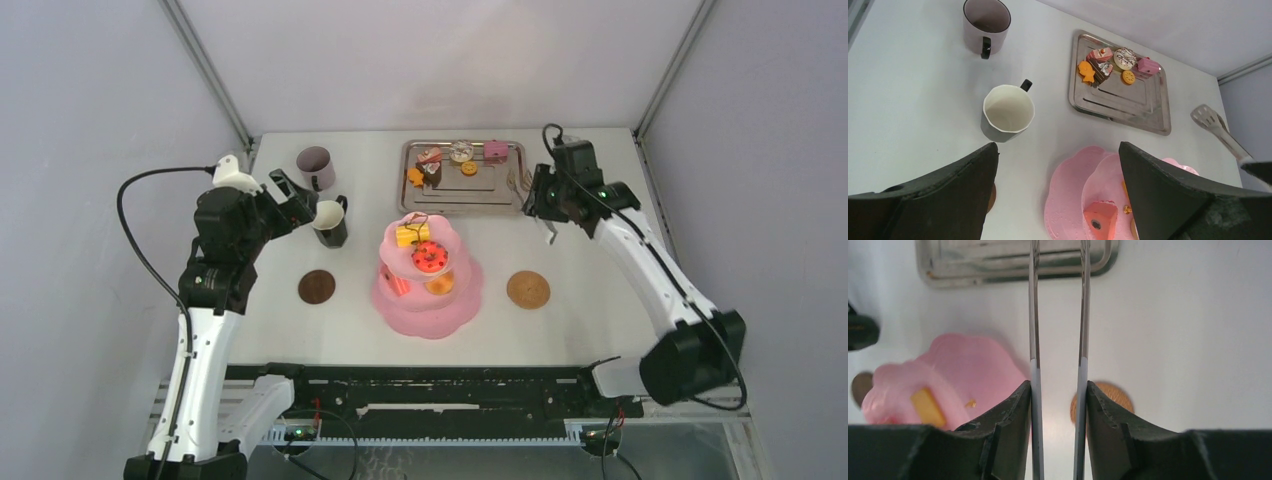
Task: Serve the afternoon tea
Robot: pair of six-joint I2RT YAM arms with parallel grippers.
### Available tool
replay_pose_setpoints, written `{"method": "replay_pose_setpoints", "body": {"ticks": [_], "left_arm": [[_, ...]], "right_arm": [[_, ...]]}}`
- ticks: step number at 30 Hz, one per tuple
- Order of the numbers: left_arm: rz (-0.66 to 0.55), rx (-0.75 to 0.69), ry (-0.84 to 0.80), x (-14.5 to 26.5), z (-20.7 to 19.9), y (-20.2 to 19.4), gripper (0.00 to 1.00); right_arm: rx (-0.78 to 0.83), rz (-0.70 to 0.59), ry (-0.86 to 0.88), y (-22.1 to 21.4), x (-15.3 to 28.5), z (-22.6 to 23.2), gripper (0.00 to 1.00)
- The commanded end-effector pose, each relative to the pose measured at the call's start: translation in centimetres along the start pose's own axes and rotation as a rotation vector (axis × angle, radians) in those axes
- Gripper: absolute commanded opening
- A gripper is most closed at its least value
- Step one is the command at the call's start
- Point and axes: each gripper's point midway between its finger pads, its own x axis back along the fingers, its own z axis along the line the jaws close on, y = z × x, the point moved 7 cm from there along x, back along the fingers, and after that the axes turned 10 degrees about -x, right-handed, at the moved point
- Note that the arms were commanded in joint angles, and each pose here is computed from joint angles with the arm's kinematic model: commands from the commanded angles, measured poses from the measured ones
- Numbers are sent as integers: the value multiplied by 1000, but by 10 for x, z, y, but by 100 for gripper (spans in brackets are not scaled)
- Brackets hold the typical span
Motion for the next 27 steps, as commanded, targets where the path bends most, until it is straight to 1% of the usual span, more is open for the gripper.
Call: {"method": "replay_pose_setpoints", "body": {"ticks": [1,6,10,14,19,24,27], "left_arm": [[-69,-19,5,4,-1,21,94],[-63,-18,19,-1,2,23,94],[-60,-21,36,-4,4,25,94],[-53,-18,46,-9,5,28,94],[-41,-16,64,-16,8,29,94],[-32,-10,74,-21,11,28,94],[-25,-8,78,-23,12,27,94]], "right_arm": [[78,-168,-37,54,-24,19,49],[102,-102,-30,74,-75,32,51],[52,-93,16,91,-106,37,50],[15,-79,21,110,-132,36,49],[-17,-57,44,125,-155,35,50],[-62,-55,58,132,-167,26,50],[-87,-30,76,134,-179,21,50]]}}
